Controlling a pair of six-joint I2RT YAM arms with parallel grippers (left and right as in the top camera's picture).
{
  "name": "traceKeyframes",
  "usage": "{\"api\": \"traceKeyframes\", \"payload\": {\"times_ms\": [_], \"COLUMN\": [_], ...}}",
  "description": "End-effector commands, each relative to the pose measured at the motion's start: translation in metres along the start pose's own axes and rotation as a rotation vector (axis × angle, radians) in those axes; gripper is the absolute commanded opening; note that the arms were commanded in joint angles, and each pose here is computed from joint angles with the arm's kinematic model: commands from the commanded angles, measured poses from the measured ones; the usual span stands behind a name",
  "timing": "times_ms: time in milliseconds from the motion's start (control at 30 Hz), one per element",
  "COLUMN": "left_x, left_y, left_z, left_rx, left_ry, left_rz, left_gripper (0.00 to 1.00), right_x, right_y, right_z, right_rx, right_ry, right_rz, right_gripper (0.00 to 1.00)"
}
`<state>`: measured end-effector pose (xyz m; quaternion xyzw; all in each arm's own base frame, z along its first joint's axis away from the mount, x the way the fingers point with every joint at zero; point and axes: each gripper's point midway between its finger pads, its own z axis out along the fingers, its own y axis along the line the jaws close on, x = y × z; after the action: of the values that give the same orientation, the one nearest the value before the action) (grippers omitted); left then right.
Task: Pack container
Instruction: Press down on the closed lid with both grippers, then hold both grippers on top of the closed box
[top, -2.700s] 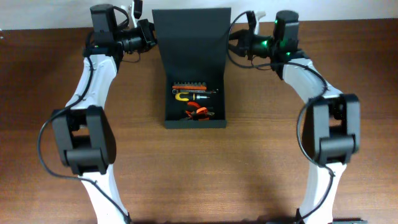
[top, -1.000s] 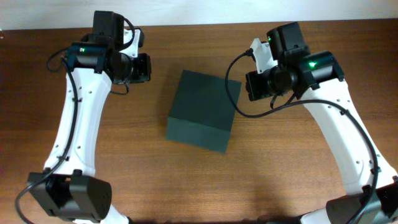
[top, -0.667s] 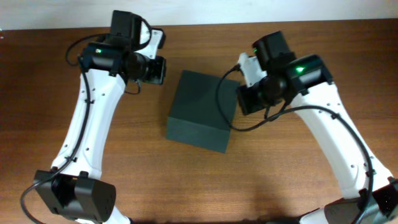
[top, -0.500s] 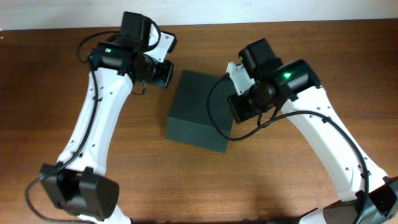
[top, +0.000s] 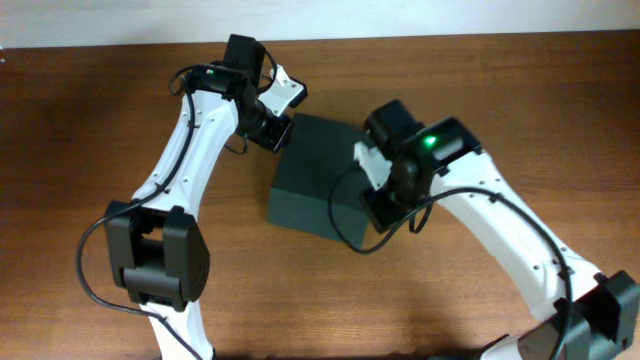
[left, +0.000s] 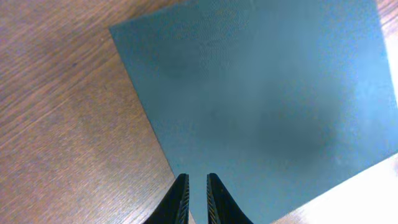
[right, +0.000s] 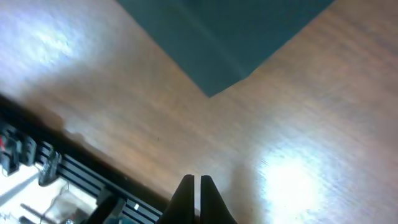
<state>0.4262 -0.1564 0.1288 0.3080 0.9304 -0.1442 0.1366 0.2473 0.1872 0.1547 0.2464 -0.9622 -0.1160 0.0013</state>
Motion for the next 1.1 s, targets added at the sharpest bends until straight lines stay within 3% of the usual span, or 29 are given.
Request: {"api": "traceKeyframes", "payload": {"times_ms": [0, 367, 1067], "left_x": [-0.001, -0.013, 0.009], "left_y": [-0.002, -0.025, -0.031], "left_z": [0.010, 0.013, 0.072], "left_rx": [0.038, 0.143, 0.205], "left_ry": [0.001, -0.052, 0.083], "left_rz": [0.031, 0.087, 0.071], "left_gripper": [0.12, 0.12, 0.12], "right_x": [0.013, 0.019, 0.002], "right_y": [0.006, 0.019, 0.020], "right_z": [0.012, 0.052, 0.063], "right_rx": [0.008, -0.008, -0.014], "right_ry": [0.028, 0.034, -0.040], "right_rz": [-0.025, -0.094, -0.113], "right_gripper": [0.04, 0.04, 0.04]}}
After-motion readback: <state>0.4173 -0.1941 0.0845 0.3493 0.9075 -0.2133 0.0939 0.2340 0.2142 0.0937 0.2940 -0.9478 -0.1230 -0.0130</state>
